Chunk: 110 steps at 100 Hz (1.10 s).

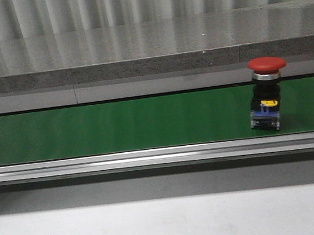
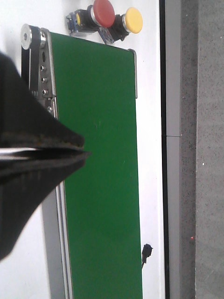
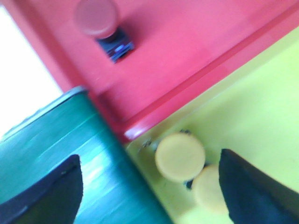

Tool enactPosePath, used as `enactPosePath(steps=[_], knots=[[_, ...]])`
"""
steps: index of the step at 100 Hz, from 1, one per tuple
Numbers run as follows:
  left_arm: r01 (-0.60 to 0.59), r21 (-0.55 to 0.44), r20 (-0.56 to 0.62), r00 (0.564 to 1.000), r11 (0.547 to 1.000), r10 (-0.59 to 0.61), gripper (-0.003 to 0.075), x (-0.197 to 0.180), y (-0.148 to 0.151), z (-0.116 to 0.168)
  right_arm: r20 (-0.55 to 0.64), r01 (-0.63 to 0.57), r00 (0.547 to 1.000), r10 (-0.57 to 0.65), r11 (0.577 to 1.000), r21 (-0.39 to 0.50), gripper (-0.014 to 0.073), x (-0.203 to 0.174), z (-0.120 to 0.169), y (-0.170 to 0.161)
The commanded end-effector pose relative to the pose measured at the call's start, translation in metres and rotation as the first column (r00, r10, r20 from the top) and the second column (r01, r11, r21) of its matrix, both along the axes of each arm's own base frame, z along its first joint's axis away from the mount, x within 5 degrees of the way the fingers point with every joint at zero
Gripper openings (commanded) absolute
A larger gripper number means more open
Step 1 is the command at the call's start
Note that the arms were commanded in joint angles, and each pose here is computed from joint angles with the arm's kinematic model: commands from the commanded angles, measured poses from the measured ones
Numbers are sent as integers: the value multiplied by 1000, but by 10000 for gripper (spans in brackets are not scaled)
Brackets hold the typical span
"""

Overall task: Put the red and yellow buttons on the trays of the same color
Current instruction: 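Grasp the red button at the belt end with the right gripper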

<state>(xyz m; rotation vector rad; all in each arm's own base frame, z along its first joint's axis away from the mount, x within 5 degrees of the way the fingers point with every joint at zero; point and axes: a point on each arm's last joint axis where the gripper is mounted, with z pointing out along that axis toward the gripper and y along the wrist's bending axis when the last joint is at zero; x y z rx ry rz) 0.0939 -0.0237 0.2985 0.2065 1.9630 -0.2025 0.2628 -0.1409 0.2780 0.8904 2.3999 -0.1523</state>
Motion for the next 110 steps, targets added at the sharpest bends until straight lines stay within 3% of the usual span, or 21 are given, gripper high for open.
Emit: enactPosePath(steps=[1, 20, 48, 60, 84, 103, 110], knots=[[1, -32, 83, 997, 999, 1, -20, 2, -1, 14, 61, -58, 996, 62, 997, -57, 596, -8, 32, 15], [1, -32, 83, 997, 999, 1, -20, 2, -1, 14, -3, -187, 982, 187, 981, -46, 596, -22, 48, 52], [1, -32, 83, 997, 999, 1, -20, 2, -1, 14, -126, -369, 921, 368, 929, 12, 594, -34, 50, 96], [1, -32, 83, 997, 999, 1, -20, 2, -1, 14, -146, -479, 863, 484, 875, 66, 594, -34, 48, 116], [1, -32, 83, 997, 999, 1, -20, 2, -1, 14, -101, -681, 710, 697, 716, 150, 594, -34, 47, 150], [1, -32, 83, 997, 999, 1, -20, 2, -1, 14, -87, -742, 648, 757, 653, 155, 594, -22, 38, 159], [1, -32, 83, 997, 999, 1, -20, 2, -1, 14, -86, -741, 649, 756, 654, 151, 594, -14, 32, 159]])
